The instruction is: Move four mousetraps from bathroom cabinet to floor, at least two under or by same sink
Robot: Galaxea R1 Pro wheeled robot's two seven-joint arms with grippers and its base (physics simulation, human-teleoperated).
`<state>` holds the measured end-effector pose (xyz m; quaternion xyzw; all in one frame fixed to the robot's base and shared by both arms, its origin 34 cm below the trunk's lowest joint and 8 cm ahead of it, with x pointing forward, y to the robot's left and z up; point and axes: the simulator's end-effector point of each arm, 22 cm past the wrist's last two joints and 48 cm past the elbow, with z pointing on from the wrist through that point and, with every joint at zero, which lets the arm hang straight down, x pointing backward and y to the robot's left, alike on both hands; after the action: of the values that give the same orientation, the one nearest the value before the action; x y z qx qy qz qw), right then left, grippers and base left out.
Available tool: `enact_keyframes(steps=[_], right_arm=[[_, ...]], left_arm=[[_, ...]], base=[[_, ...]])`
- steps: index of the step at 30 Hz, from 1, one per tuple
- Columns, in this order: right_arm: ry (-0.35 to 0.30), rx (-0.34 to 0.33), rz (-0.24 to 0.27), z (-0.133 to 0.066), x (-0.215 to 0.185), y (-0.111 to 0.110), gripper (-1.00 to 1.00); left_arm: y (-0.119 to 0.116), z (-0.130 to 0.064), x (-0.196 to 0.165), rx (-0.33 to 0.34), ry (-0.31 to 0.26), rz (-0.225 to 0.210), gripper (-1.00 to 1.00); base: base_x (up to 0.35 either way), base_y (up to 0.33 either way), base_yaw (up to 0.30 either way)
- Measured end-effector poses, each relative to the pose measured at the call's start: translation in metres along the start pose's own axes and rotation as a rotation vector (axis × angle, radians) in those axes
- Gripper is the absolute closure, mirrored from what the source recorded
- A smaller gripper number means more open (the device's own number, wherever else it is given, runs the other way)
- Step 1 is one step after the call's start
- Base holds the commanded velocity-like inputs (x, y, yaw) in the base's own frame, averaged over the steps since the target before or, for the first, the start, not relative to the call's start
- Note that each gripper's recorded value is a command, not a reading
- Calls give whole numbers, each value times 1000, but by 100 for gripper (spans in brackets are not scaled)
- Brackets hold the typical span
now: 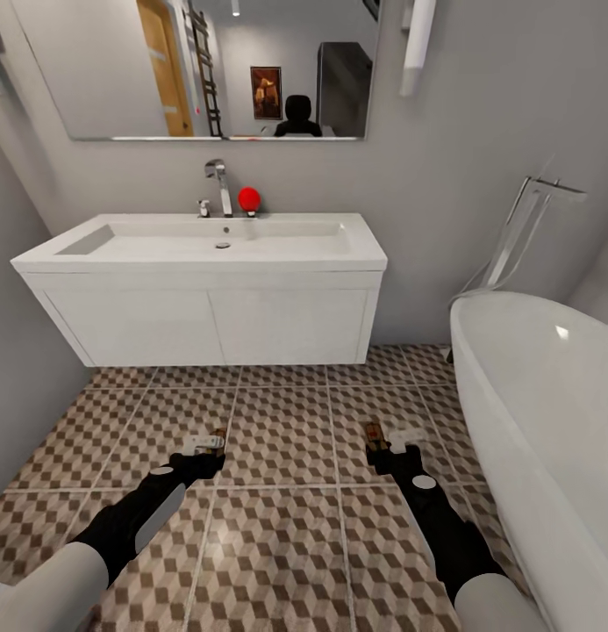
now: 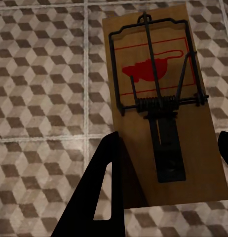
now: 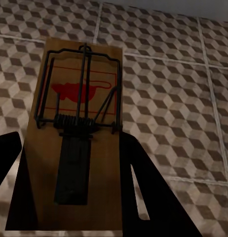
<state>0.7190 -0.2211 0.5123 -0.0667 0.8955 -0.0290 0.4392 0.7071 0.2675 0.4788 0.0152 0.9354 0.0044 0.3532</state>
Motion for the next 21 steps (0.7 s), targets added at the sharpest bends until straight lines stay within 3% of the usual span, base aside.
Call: enact_keyframes(steps=[21], right_arm=[[32,-5,0,28,58,9,100]], left_arm=[[-3,37,53,4,33,-1,100]], base=[[0,0,0]])
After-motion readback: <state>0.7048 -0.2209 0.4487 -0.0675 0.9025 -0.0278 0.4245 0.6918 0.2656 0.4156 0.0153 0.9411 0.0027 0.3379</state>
